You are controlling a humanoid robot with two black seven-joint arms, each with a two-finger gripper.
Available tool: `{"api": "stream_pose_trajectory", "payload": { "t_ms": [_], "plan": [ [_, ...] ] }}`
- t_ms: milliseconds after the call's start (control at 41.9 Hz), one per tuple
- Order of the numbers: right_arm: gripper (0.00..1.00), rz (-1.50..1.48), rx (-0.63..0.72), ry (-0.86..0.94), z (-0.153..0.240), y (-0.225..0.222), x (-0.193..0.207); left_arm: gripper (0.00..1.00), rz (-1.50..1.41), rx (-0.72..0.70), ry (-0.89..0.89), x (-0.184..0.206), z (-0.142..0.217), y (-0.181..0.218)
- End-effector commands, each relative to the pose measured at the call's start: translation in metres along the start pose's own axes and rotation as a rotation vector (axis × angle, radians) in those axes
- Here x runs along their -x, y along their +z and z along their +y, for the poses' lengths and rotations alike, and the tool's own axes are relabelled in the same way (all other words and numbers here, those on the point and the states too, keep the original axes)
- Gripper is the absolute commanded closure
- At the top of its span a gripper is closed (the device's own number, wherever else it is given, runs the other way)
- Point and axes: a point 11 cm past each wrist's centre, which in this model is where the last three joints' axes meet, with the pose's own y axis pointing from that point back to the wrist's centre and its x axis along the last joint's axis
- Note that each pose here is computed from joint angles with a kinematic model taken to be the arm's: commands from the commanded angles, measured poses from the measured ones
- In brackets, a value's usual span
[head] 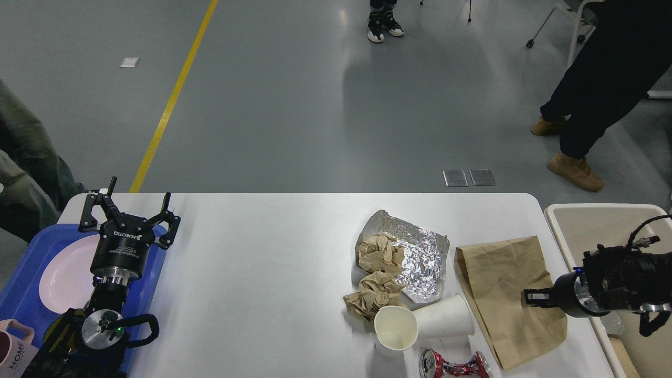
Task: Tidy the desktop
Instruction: 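Lower the right gripper to the brown paper bag and grasp it, then lift the brown paper bag and drop it into the white bin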
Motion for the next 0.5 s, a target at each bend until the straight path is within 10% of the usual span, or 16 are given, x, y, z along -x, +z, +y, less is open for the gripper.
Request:
{"api": "stream_pose_trajectory", "payload": {
  "t_ms": [0, 477],
  "plan": [
    [1.00, -0.004, 0.048, -0.001, 0.0004, 0.0058, 0.0003, 0.03, 0.000, 0.000, -0.001, 0.0002, -0.0003, 0.0001],
    [1.00, -0.015, 0.081, -0.004, 0.0010, 0.0069, 0.0009, 0.03, -0.001, -0.001, 0.001, -0.0002, 0.0003, -0.0002]
  ]
}}
